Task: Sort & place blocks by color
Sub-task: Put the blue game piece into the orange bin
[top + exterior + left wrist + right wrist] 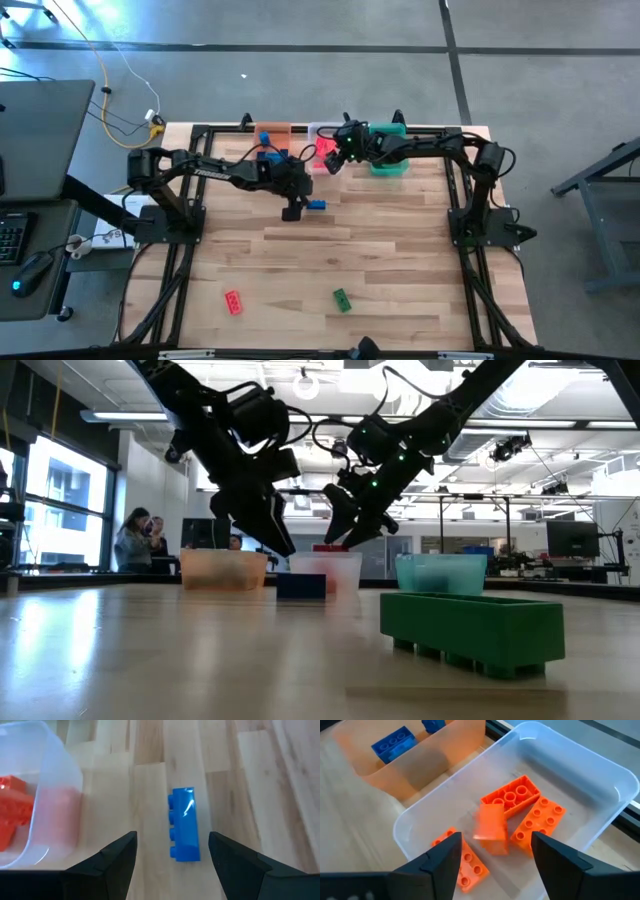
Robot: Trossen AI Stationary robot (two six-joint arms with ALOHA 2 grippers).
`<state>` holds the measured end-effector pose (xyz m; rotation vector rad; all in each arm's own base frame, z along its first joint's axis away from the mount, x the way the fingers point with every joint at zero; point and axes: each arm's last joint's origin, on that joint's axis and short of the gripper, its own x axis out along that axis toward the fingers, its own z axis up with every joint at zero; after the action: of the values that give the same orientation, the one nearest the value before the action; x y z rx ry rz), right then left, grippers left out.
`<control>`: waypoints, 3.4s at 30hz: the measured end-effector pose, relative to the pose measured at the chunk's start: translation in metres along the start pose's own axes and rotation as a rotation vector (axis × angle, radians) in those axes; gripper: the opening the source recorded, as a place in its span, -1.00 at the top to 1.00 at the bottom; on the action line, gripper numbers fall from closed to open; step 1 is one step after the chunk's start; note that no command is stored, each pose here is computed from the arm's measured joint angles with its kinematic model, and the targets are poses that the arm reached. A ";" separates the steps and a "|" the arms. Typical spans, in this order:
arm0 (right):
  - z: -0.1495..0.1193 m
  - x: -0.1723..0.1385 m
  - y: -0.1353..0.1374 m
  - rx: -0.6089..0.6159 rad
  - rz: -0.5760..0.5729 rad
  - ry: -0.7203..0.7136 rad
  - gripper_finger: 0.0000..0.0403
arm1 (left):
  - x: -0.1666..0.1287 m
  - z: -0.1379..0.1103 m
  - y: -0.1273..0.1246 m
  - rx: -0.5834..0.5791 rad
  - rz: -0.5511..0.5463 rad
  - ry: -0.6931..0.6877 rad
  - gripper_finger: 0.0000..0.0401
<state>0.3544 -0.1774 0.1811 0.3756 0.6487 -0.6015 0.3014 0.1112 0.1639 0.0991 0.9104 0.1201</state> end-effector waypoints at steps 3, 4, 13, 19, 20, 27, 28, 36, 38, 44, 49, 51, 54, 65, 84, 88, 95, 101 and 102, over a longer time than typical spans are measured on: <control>0.000 0.000 0.000 0.000 0.000 -0.002 -0.13 | 0.000 0.001 -0.001 0.001 -0.016 -0.008 -0.16; 0.000 0.000 0.000 -0.002 0.001 -0.004 -0.13 | 0.000 0.001 -0.002 -0.002 -0.017 -0.009 -0.16; 0.003 0.000 0.001 -0.006 0.017 -0.026 -0.14 | 0.014 0.001 -0.006 -0.010 -0.024 -0.018 -0.16; 0.003 -0.001 0.002 -0.006 0.033 -0.026 -0.14 | 0.028 -0.005 -0.009 -0.012 -0.017 0.012 -0.16; 0.003 -0.001 0.002 -0.006 0.033 -0.027 -0.14 | 0.031 -0.006 -0.009 -0.017 -0.019 0.022 -0.16; 0.004 -0.002 0.002 -0.025 0.033 -0.027 -0.14 | 0.044 -0.015 -0.010 -0.027 -0.019 0.064 -0.15; 0.005 -0.003 0.002 -0.024 0.034 -0.031 -0.14 | 0.045 -0.015 -0.010 -0.027 -0.018 0.063 -0.14; 0.017 -0.035 0.004 -0.049 0.076 -0.024 -0.06 | 0.047 -0.017 -0.011 -0.011 -0.036 0.068 0.37; 0.018 -0.044 0.005 -0.046 0.097 -0.008 -0.04 | 0.047 -0.016 -0.011 0.001 -0.034 0.066 0.55; 0.017 -0.068 0.013 -0.044 0.147 0.057 0.01 | 0.047 -0.016 -0.011 0.016 -0.030 0.065 0.67; 0.008 -0.084 0.027 -0.059 0.197 0.140 0.01 | 0.038 -0.013 -0.009 0.016 -0.017 0.061 0.67; 0.003 -0.089 0.035 -0.058 0.218 0.177 0.01 | 0.030 -0.010 -0.007 0.012 -0.005 0.052 0.67; -0.002 -0.096 0.048 -0.064 0.248 0.204 0.01 | 0.017 -0.008 0.000 -0.002 0.022 0.059 0.67; -0.027 -0.112 0.102 -0.115 0.365 0.264 0.01 | -0.042 -0.013 0.039 -0.083 0.180 0.076 0.65; -0.064 -0.140 0.159 -0.154 0.449 0.325 0.01 | -0.092 -0.052 0.104 -0.303 0.371 0.107 0.63; -0.069 -0.144 0.165 -0.174 0.466 0.332 0.01 | -0.099 -0.063 0.119 -0.376 0.419 0.108 0.63; -0.073 -0.148 0.170 -0.192 0.440 0.310 0.01 | -0.105 -0.073 0.130 -0.464 0.409 0.073 0.62; -0.074 -0.148 0.171 -0.162 0.431 0.313 0.01 | -0.094 -0.077 0.130 -0.519 0.417 0.115 0.62; -0.074 -0.148 0.171 -0.151 0.428 0.316 0.01 | -0.090 -0.079 0.131 -0.529 0.411 0.131 0.62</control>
<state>0.3338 0.0499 0.2479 0.4561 0.8791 -0.0825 0.1762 0.2304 0.2039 -0.2184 0.9528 0.7501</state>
